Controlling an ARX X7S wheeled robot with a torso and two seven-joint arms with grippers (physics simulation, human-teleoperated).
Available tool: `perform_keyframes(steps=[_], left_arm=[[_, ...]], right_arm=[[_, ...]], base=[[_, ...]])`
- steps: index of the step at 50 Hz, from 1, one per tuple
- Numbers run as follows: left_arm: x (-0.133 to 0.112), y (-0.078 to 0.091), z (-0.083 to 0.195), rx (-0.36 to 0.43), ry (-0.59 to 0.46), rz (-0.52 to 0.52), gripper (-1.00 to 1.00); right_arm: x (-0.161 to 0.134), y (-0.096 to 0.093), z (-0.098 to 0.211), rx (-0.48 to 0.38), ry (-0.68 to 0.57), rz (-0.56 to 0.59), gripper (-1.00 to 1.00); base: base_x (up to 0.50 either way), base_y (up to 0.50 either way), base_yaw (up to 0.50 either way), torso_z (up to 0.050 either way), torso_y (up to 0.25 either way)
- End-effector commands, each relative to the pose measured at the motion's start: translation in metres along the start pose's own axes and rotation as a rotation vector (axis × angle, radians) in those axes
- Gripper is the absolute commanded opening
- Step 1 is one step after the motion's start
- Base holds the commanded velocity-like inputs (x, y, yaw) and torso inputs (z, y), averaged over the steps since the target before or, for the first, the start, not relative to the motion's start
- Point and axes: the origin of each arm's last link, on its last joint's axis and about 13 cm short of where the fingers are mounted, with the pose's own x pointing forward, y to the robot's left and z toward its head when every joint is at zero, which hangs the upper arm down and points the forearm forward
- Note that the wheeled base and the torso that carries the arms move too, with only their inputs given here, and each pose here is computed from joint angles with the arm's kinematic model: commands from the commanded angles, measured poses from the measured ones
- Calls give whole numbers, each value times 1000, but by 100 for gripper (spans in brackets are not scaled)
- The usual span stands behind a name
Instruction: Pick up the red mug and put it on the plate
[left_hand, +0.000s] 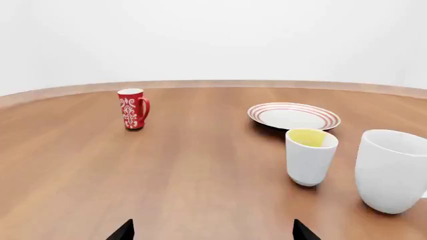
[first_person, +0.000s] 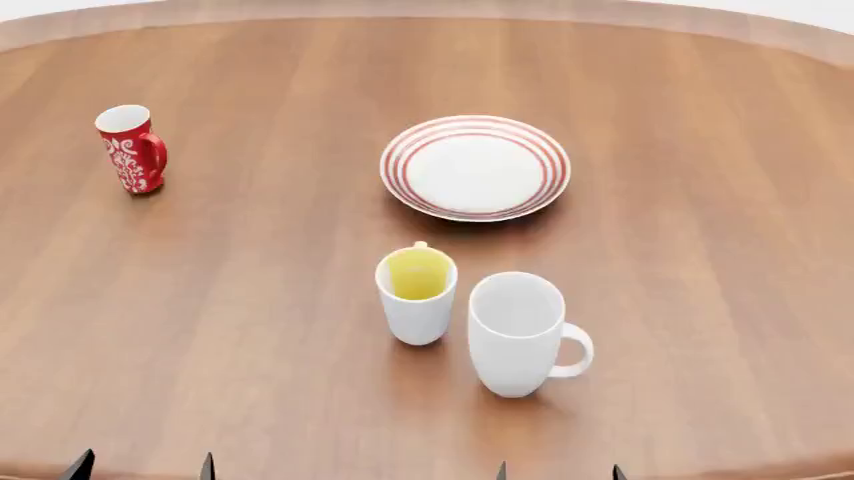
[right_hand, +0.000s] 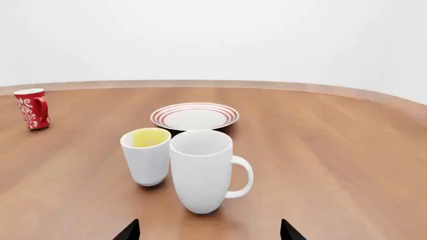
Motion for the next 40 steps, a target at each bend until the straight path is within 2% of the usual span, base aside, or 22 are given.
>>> perform_keyframes(steps=[1,18,30,40], left_arm=[[0,0,0,-1,2,4,100],[-1,0,0,4,2,4,100],[-1,0,0,5,2,5,100],[-2,1,0,4,2,7,100]], right_arm=[[-1,1,-1,-12,9,1,100],[-3,2,-1,-17,26,8,100],[-4,2,-3,-15,26,13,100],[-5,4,-4,-23,31,15,100]], base=[[0,0,0,0,0],[0,-2,0,0,0],[0,-497,0,0,0],[0,0,0,0,0]])
